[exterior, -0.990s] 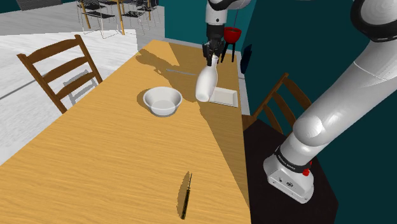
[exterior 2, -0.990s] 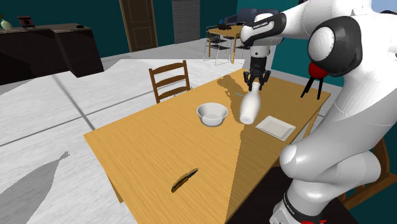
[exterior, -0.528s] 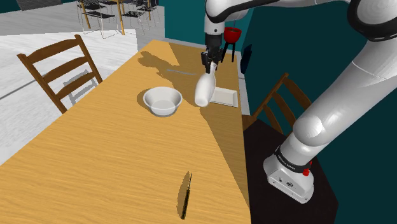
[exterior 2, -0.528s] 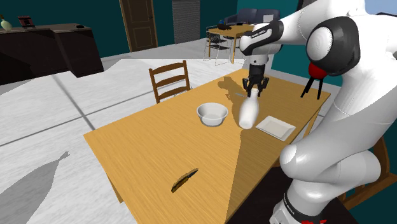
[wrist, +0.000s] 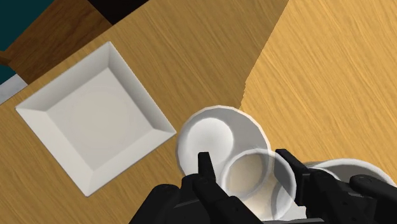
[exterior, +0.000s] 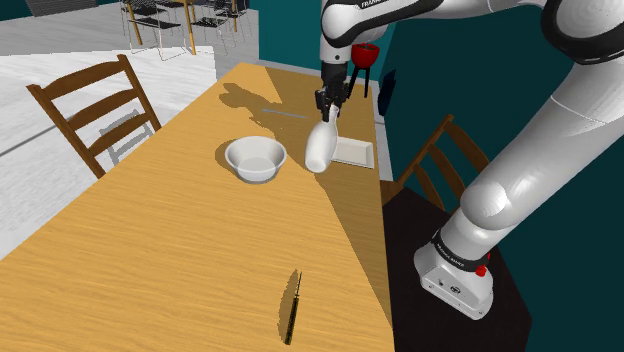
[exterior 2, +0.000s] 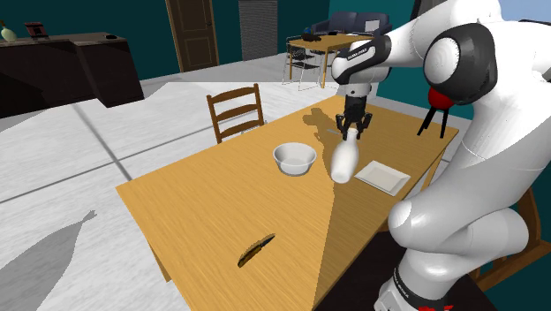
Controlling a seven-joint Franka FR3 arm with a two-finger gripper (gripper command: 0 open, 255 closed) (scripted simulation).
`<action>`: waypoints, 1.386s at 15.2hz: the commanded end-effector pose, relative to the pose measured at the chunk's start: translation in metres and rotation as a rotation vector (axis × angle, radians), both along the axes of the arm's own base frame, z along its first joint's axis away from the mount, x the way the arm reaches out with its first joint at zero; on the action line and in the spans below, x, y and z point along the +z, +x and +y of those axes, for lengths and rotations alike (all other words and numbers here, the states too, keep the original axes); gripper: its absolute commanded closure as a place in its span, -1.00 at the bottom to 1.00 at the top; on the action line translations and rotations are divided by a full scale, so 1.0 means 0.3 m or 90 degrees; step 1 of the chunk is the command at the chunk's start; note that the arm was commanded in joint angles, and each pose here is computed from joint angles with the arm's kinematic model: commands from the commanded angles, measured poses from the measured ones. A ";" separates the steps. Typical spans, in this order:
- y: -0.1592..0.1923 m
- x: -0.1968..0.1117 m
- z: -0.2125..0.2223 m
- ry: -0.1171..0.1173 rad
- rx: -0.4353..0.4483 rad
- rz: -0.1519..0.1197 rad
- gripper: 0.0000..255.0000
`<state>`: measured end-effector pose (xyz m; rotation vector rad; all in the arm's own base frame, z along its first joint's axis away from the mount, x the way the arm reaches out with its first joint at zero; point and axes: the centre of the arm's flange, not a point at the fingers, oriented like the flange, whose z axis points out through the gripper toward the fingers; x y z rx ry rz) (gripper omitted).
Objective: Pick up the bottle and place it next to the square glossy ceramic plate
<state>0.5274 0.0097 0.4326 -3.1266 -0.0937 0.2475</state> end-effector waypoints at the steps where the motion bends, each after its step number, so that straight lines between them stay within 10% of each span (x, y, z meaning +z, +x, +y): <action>1: 0.000 0.000 0.000 0.000 0.000 0.000 1.00; 3: 0.000 0.000 0.000 0.000 0.000 0.000 1.00; 4: 0.000 0.000 0.000 0.000 0.000 0.000 -1.00; 21: 0.026 0.165 0.000 0.000 0.000 0.000 -1.00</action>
